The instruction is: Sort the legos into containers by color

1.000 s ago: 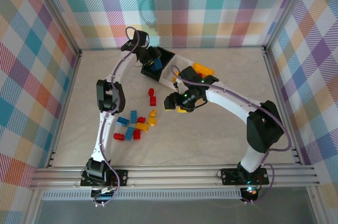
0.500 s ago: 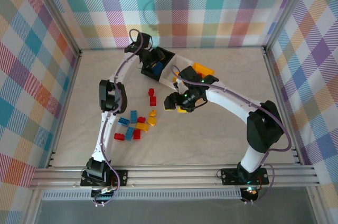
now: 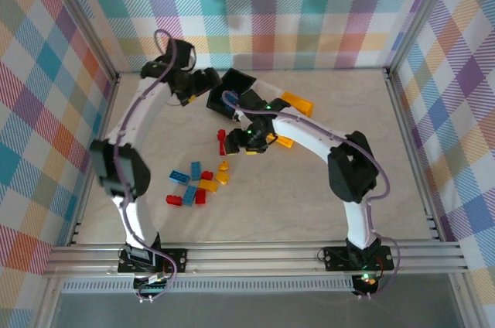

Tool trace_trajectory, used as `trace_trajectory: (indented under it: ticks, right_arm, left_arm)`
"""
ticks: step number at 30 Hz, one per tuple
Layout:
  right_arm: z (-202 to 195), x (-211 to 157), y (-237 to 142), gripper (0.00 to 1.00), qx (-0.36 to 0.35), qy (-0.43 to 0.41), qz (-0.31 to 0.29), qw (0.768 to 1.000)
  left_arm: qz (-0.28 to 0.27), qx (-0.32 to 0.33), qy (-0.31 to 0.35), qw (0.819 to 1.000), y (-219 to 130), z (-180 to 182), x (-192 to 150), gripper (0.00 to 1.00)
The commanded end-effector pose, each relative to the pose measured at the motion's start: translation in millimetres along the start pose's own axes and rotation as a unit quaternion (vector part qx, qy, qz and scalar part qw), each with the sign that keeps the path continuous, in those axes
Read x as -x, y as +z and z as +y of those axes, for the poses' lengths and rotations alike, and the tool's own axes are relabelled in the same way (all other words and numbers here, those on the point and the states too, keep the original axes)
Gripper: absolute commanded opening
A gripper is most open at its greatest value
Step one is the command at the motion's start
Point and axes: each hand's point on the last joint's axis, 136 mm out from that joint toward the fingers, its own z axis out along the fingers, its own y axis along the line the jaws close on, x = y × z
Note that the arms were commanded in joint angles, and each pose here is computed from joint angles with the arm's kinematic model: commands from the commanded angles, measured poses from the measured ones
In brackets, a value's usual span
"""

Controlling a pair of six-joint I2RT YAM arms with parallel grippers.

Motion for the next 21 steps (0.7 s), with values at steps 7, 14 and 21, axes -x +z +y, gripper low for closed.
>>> trace_trajectory:
  ticks: [7, 14, 21]
  right_arm:
    - [-8, 28, 48, 0.69, -0.098, -0.041, 0.012, 0.994]
    - [-19, 54, 70, 0.69, -0.140, -0.038, -0.008, 0.989]
    - [-26, 63, 88, 0.67, -0.172, -0.039, -0.019, 0.984]
  left_arm:
    - [0.032, 0.087, -0.040, 0.995, -42, 92, -80, 0.94]
    - [0.044, 0.104, -0.051, 0.992, -63, 118, -118, 0.95]
    - [0.046, 0.116, -0.039, 0.991, -80, 127, -127, 0.96]
